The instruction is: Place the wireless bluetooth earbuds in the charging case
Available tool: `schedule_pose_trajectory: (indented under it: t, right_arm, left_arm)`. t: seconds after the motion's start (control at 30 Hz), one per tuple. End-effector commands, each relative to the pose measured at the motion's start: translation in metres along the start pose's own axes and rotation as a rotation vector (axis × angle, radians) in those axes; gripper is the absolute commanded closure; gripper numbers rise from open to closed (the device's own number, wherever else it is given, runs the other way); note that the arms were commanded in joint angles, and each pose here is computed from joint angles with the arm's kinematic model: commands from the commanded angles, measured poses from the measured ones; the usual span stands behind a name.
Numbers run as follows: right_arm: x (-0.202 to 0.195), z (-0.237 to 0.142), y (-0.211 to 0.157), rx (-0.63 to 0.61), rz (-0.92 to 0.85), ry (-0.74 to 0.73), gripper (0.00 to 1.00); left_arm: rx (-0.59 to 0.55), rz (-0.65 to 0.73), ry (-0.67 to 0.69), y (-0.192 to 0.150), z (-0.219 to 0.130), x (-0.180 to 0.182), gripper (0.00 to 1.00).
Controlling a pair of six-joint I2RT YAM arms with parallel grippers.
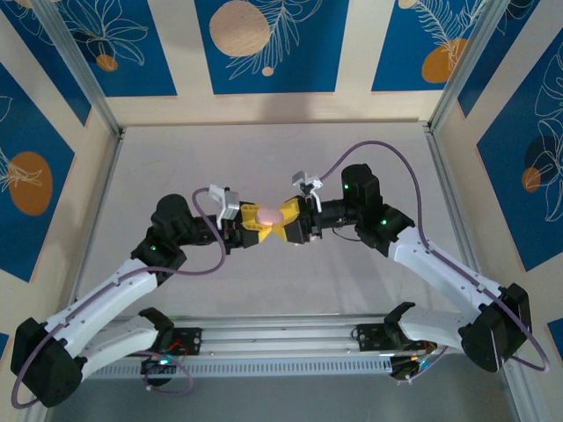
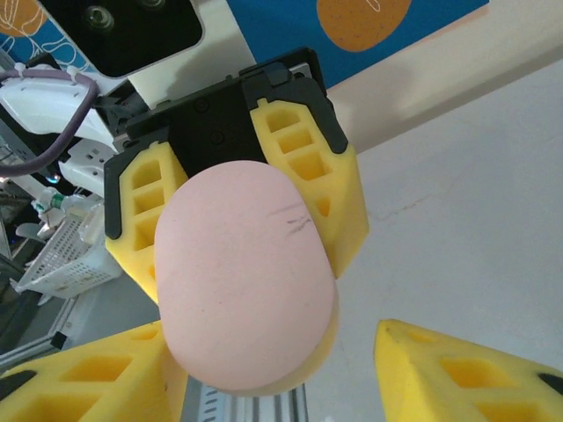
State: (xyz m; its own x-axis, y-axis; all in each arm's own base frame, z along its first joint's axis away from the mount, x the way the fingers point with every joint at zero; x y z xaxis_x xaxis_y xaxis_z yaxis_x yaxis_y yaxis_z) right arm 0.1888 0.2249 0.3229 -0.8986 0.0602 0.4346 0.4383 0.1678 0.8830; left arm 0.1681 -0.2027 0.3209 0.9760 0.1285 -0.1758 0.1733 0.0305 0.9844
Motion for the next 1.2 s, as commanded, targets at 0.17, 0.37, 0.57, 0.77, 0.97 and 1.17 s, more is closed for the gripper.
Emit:
schedule_pose_trajectory:
  t: [0.17,0.37,0.57,0.77,0.97,1.17]
  right_arm:
    - [-0.009,-0.012,0.024,-0.064,0.089,-0.054,0.42]
    - [-0.018,-0.013,0.024,-0.066,0.146,-0.082,0.41]
    - [-0.027,-0.010,0.026,-0.065,0.210,-0.119,0.41]
    - [-0.029,-0.012,0.032,-0.071,0.265,-0.193,0.39]
    - [-0.010,-0.019,0.041,-0.088,0.223,-0.132,0.36]
    - [0.006,-0.029,0.042,-0.119,0.165,-0.136,0.34]
  left_arm:
    - [-0.005,0.054,-0.117,-0.002,0.000,-0.017,0.78]
    - [-0.009,0.056,-0.119,-0.001,-0.001,-0.018,0.78]
    - [-0.030,0.062,-0.106,0.000,-0.001,-0.018,0.78]
    - [-0.059,0.074,-0.059,0.000,-0.003,-0.016,0.76]
    - [-0.102,0.074,-0.006,0.000,-0.005,-0.012,0.77]
    - [-0.133,0.074,0.016,-0.001,-0.006,-0.010,0.77]
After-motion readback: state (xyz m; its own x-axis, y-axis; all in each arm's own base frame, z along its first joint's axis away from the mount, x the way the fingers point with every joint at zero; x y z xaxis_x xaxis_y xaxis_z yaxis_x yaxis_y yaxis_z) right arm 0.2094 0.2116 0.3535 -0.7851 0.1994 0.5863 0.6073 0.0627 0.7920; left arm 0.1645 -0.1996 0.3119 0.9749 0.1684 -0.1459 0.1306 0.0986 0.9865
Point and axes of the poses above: each hand's point on the last joint's axis, 136 mm out from that joint toward the fingers, its own z axis out along the fingers, its own x axis along the line the jaws close on, y = z × x, the point moved 8 cm from there along -z, back along the fingers, and after that the axes turned 2 degrees about -z, right-handed, at the moved point
